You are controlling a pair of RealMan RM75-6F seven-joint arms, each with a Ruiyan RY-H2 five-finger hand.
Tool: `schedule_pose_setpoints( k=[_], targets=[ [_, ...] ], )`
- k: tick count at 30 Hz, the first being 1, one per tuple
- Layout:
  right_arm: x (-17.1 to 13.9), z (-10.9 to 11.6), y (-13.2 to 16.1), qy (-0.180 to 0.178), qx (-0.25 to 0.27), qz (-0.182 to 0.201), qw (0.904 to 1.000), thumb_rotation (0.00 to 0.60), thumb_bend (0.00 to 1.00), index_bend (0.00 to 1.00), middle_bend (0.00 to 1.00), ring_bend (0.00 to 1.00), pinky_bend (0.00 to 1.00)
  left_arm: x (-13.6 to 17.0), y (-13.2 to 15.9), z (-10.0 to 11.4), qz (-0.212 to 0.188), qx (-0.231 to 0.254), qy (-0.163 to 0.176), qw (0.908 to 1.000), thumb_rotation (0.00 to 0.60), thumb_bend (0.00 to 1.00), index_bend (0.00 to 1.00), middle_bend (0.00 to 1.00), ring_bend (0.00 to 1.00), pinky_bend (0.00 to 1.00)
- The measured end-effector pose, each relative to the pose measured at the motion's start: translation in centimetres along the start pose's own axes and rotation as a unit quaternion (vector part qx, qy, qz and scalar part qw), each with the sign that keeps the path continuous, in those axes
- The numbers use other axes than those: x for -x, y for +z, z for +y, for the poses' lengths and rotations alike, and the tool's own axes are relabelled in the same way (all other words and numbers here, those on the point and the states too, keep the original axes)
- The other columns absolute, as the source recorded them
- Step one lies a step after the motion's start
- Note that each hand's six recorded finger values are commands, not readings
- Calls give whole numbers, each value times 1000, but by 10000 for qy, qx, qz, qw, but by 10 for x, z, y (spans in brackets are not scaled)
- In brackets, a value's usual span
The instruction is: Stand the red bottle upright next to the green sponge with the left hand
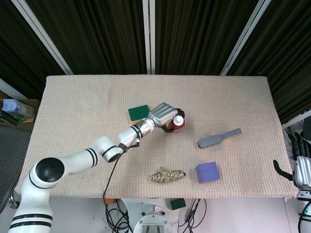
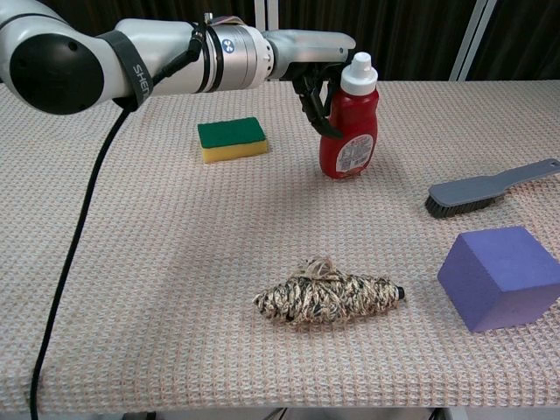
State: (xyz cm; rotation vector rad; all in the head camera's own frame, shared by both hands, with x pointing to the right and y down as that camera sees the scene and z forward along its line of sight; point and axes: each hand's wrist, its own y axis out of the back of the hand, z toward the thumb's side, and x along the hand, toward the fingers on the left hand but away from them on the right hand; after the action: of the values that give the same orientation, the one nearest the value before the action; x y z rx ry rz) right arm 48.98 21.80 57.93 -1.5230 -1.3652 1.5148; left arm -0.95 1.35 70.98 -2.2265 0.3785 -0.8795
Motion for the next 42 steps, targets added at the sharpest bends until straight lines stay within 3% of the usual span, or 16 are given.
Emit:
schedule_pose_setpoints(
  k=[4, 9, 21, 27, 32, 35, 38, 42],
  targets=[
    [0, 0, -1, -8, 8, -4, 10000, 600, 321, 0, 0, 0, 0, -1, -3, -7, 30, -25, -144, 9999, 600, 248, 282, 378, 284, 431],
    [-1, 1, -1, -8, -2, -11, 10000, 600, 321, 0, 0, 0, 0, 0, -6, -9, 33, -38, -210, 9998, 600, 193, 114, 213, 178, 366],
    [0, -1, 1, 16, -19, 14, 10000, 600, 321, 0, 0, 0, 0, 9, -15, 5, 27, 38, 45, 10000, 600, 157, 25, 108, 101, 285],
    [0, 5, -1, -32, -59, 4, 10000, 600, 321, 0, 0, 0, 0, 41, -32, 28, 3, -121, 367, 9993, 600, 143, 23, 85, 70, 253],
    [-2, 1, -4, 1, -89, -12, 10000, 600, 321, 0, 0, 0, 0, 113, -62, 48, 296, -279, 1017, 9940, 600, 141, 25, 71, 54, 240],
    [-6, -2, -3, -30, -96, 4, 9999, 600, 321, 0, 0, 0, 0, 171, -81, 49, 738, -355, 1530, 9848, 600, 136, 33, 70, 42, 218],
    [-9, -5, -3, -83, -218, -6, 9997, 600, 321, 0, 0, 0, 0, 243, -108, 39, 1486, -414, 2006, 9674, 576, 126, 36, 68, 37, 189],
    [-16, -14, -1, -202, -338, -49, 9992, 600, 321, 0, 0, 0, 0, 340, -130, 7, 2582, -454, 2285, 9376, 465, 110, 37, 64, 32, 185]
  ],
)
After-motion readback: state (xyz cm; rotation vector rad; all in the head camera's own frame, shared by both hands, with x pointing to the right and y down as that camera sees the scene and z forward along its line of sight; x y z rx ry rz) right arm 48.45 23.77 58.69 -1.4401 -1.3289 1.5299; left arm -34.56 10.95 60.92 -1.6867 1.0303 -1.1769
